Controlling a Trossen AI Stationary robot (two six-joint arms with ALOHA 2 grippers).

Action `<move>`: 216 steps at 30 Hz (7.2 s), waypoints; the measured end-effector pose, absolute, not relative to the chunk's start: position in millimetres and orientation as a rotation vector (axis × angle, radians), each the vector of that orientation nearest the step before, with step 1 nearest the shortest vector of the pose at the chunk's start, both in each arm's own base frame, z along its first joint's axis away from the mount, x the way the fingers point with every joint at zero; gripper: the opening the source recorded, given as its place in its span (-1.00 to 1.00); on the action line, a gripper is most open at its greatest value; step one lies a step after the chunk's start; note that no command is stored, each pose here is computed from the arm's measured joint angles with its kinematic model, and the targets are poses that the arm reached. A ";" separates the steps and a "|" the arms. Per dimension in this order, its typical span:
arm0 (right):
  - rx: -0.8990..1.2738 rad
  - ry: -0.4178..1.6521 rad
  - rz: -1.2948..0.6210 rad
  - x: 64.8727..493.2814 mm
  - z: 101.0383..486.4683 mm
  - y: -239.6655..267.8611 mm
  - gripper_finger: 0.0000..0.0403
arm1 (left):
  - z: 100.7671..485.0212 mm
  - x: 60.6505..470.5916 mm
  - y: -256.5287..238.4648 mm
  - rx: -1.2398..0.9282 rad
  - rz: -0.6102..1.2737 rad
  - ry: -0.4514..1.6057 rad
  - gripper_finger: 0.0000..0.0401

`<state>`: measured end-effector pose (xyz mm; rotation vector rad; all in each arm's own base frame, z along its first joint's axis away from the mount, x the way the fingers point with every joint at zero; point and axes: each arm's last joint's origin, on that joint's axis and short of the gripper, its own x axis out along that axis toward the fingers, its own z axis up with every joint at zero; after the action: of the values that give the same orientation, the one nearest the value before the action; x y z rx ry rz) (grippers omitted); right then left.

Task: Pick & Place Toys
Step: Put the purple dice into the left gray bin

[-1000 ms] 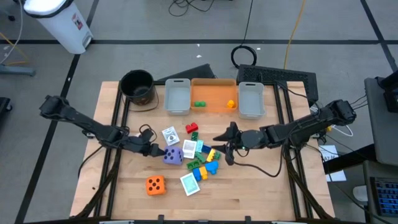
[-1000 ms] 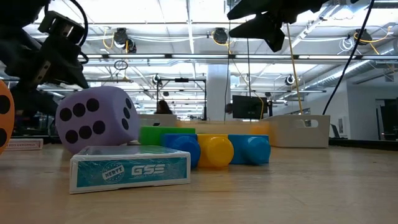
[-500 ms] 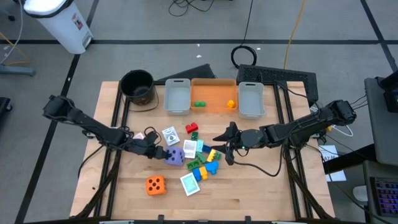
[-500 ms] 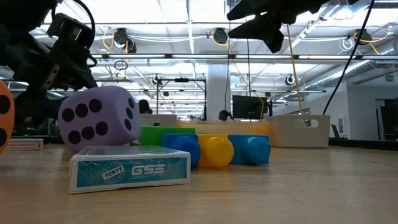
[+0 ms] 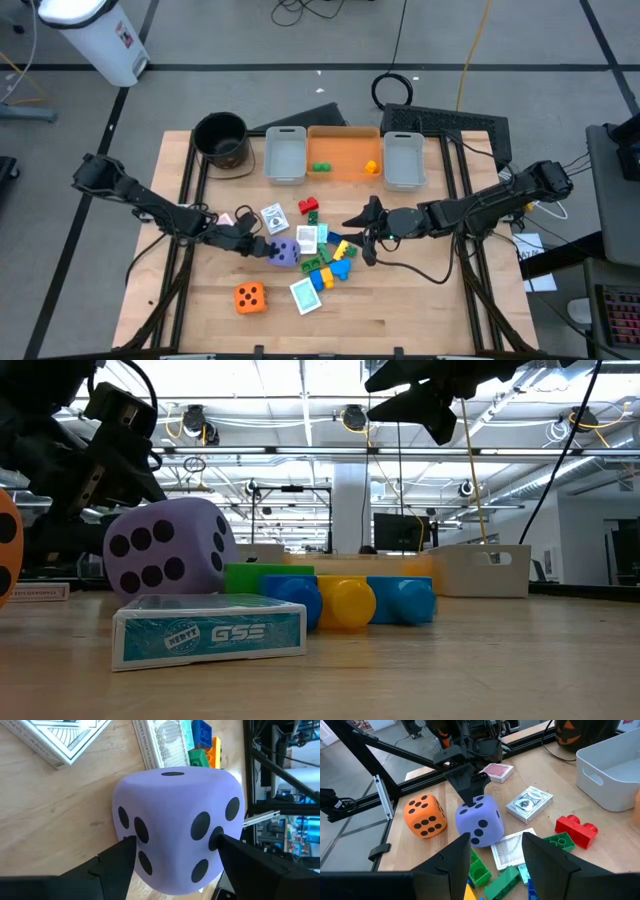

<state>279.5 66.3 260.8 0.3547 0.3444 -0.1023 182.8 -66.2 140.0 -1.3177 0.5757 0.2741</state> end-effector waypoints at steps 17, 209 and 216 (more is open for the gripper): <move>0.355 0.345 -0.102 279.5 260.8 66.4 -0.17 | 140.6 183.1 -67.3 -1.329 0.244 0.598 0.85; 0.283 0.394 -0.129 279.4 255.9 57.9 -0.17 | 302.3 203.3 148.2 -0.939 0.748 0.288 -0.43; 0.290 0.394 -0.134 279.6 255.8 56.7 -0.17 | 285.5 224.4 182.7 -1.038 0.752 0.355 -0.47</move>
<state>279.6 56.7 255.8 0.2900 0.3937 -0.1344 224.4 182.7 285.5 -1.0384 0.3553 0.7520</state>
